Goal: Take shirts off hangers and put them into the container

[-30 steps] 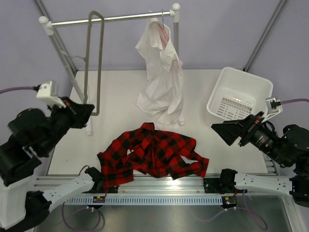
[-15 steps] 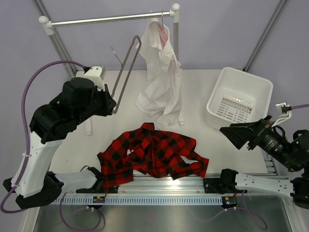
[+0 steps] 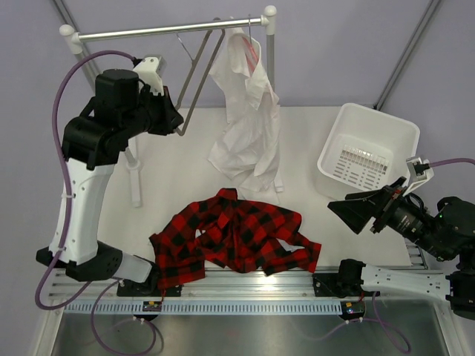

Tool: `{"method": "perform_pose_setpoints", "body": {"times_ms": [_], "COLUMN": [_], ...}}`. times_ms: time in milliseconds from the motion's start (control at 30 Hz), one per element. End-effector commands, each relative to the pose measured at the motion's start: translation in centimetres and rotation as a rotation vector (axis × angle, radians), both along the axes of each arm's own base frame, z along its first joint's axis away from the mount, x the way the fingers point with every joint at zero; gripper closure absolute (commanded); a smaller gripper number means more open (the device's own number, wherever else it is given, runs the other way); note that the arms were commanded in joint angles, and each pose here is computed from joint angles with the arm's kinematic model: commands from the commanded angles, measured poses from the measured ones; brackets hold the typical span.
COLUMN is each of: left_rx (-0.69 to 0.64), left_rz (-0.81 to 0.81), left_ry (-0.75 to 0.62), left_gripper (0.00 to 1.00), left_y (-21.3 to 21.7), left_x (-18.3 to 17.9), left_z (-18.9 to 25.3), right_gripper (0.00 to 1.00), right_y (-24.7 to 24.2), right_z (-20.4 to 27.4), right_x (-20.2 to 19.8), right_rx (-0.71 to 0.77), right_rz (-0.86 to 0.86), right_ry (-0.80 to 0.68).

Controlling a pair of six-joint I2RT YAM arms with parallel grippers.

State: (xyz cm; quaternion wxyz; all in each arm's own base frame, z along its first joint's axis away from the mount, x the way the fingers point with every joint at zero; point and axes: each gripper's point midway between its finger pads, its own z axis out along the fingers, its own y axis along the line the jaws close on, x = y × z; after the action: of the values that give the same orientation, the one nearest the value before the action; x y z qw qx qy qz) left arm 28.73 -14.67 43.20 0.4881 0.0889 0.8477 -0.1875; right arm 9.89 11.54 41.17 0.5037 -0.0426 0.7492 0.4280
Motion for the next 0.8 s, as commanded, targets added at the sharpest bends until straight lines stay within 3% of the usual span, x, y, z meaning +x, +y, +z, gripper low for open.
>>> {"method": "perform_pose_setpoints", "body": {"times_ms": [0,767], "left_rx": [-0.062,-0.128], "left_rz": [-0.109,-0.06], "left_ry": [-0.121,-0.115], "left_gripper": [1.0,1.0], "left_y": [-0.9,3.1], "left_x": [1.3,7.3], "left_z": [3.6,2.0], "right_gripper": [0.0,0.01], "right_y": [-0.3,0.9], "right_z": [0.7,0.7], "right_x": [-0.1,1.0], "right_rx": [-0.027,-0.081], "right_rz": [0.013,-0.015], "right_ry": [-0.025,-0.052]}}
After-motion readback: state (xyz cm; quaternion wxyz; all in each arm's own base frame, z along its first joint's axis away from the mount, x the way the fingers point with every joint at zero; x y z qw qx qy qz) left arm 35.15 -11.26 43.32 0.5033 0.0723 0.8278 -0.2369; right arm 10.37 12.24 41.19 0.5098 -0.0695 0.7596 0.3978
